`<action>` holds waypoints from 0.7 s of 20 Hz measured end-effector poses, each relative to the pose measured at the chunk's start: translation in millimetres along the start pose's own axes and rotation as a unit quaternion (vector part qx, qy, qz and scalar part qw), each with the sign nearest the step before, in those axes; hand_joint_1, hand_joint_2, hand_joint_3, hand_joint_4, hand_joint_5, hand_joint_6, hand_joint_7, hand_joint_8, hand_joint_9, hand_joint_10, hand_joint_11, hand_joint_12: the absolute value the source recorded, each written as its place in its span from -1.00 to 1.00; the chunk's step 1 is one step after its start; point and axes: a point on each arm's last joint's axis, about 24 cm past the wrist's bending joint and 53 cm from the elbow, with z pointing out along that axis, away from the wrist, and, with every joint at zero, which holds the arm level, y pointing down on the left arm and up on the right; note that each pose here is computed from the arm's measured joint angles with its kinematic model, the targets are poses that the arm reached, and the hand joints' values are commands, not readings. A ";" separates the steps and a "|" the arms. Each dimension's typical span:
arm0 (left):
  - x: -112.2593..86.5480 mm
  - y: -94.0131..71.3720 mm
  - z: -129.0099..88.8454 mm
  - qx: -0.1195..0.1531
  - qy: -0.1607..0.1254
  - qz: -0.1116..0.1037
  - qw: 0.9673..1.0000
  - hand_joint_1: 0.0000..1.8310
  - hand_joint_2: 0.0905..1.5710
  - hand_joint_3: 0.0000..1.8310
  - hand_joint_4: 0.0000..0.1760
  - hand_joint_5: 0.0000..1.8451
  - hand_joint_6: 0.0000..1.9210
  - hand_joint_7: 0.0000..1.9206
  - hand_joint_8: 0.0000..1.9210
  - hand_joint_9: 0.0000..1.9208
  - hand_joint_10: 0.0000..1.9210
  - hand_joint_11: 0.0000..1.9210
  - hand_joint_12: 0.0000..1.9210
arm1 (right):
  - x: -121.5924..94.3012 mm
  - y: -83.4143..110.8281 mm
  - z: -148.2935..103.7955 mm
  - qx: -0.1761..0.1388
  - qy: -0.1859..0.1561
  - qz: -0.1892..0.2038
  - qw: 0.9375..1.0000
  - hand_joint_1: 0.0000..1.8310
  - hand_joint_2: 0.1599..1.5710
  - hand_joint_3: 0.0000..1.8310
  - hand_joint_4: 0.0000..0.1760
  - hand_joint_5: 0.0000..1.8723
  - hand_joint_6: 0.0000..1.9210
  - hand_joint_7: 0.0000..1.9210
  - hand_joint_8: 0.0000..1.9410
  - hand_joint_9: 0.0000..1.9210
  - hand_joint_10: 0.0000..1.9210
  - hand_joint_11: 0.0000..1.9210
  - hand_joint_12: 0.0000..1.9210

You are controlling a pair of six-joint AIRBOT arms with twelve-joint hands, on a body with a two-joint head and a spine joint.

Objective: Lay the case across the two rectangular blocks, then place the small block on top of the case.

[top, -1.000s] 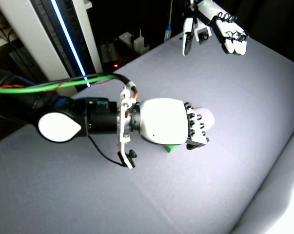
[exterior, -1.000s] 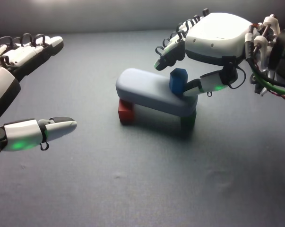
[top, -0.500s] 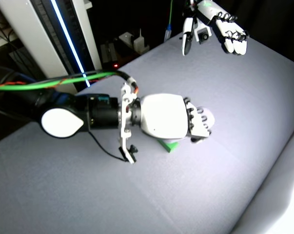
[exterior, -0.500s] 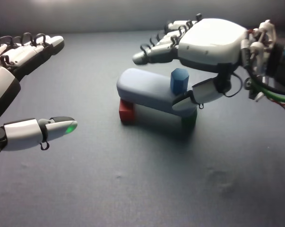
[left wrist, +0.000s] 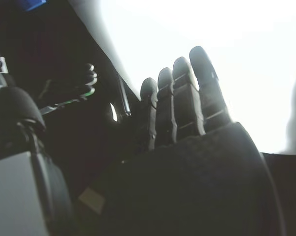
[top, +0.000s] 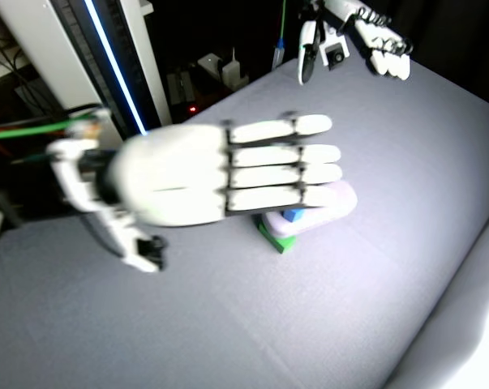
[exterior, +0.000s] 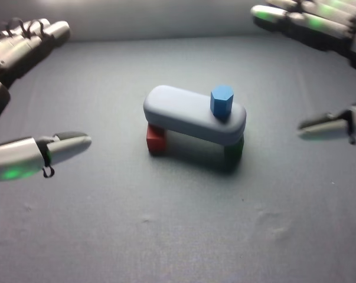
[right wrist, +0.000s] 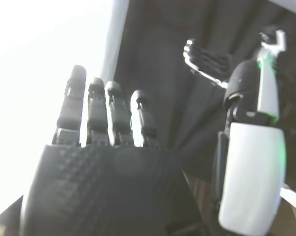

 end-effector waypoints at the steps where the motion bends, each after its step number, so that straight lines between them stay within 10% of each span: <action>1: -2.0 -4.3 -0.2 0.007 -0.003 0.000 1.000 -0.28 0.13 -1.00 0.22 -0.84 -1.00 -0.84 -1.00 -0.85 -1.00 -1.00 -0.45 | -1.9 -1.8 -8.9 0.003 -0.012 0.013 1.000 -0.02 0.08 -1.00 0.10 -0.99 -1.00 -0.91 -0.97 -0.98 -0.99 -1.00 -1.00; 3: -2.1 -8.3 -0.5 0.015 -0.003 0.000 1.000 -0.36 0.23 -0.98 0.21 -0.87 -1.00 -0.92 -1.00 -0.94 -1.00 -1.00 -0.55 | -0.7 -5.2 -22.3 0.008 -0.024 0.028 0.999 0.03 0.14 -0.98 -0.34 -0.95 -0.99 -0.95 -1.00 -1.00 -1.00 -0.99 -1.00; 5: -2.9 -7.8 -0.1 0.013 -0.001 0.003 1.000 -0.53 0.25 -0.99 0.25 -0.87 -1.00 -0.97 -1.00 -1.00 -1.00 -1.00 -0.88 | 9.8 -9.0 -33.7 0.017 -0.014 0.037 0.999 -0.06 0.31 -0.99 -0.04 -0.95 -1.00 -0.99 -1.00 -1.00 -1.00 -1.00 -1.00; 7: -6.4 -8.8 0.4 0.015 -0.002 0.009 1.000 -0.91 0.29 -0.99 0.16 -0.89 -1.00 -0.99 -1.00 -1.00 -1.00 -1.00 -0.89 | 15.5 -14.7 -43.0 0.032 -0.007 0.042 0.999 -0.19 0.54 -0.97 -0.19 -0.91 -0.99 -0.98 -1.00 -1.00 -1.00 -1.00 -1.00; 9: -8.9 -8.4 0.7 0.015 -0.005 0.010 1.000 -1.00 0.34 -0.98 -0.26 -0.98 -1.00 -1.00 -1.00 -1.00 -1.00 -1.00 -1.00 | 16.5 -21.0 -51.7 0.048 -0.008 0.048 0.998 -0.63 0.70 -0.98 -0.13 -0.86 -0.99 -0.96 -1.00 -1.00 -1.00 -1.00 -1.00; 12: -9.7 -10.8 0.8 0.019 -0.003 0.017 1.000 -1.00 0.34 -0.98 0.47 -1.00 -1.00 -1.00 -1.00 -1.00 -1.00 -1.00 -1.00 | 16.0 -18.0 -60.5 0.050 -0.010 0.051 0.997 -0.99 0.65 -1.00 -0.35 -0.93 -1.00 -1.00 -1.00 -1.00 -1.00 -1.00 -1.00; 14: -9.0 -10.0 0.9 0.017 -0.002 0.019 1.000 -1.00 0.31 -0.99 0.36 -1.00 -1.00 -1.00 -1.00 -1.00 -1.00 -1.00 -1.00 | 16.5 -15.0 -63.3 0.047 -0.010 0.050 0.998 -1.00 0.63 -1.00 -0.33 -0.96 -1.00 -1.00 -1.00 -1.00 -1.00 -1.00 -1.00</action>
